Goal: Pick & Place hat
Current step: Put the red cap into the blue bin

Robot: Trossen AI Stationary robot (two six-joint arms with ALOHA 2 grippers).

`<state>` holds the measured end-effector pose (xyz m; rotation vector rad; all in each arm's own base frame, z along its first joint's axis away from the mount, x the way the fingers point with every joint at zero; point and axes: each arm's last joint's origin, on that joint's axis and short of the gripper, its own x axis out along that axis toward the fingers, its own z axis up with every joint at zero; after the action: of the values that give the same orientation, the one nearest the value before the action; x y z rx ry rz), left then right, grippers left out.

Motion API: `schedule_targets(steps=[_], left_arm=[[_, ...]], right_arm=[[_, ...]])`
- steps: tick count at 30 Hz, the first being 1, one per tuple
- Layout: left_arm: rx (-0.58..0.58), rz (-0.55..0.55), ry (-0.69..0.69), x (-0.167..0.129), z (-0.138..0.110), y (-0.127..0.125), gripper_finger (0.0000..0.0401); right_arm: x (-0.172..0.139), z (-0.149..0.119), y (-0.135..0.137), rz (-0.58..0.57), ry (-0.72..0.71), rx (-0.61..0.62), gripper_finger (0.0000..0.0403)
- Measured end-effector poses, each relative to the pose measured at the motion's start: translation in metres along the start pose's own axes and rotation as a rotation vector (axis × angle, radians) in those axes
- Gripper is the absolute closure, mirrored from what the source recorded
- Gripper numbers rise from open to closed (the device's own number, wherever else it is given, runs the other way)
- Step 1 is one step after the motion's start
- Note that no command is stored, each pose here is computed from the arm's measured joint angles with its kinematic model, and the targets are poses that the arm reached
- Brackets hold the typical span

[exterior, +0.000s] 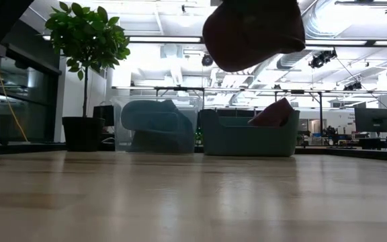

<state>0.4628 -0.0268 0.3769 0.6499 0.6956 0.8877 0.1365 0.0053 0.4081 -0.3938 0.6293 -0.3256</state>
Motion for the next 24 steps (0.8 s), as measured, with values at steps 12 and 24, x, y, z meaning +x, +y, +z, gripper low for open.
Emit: schedule_targets(steps=[12,24], left_arm=[[0.065,0.023,-0.008,-0.004,0.002,-0.001,0.0401],[0.065,0.015,-0.011,-0.004,0.002,-0.001,0.0401]], right_arm=[[0.007,0.003,-0.01,-0.111,0.064,-0.026,0.0187],[0.008,0.003,-0.011,-0.093,0.063,-0.105,0.0187]])
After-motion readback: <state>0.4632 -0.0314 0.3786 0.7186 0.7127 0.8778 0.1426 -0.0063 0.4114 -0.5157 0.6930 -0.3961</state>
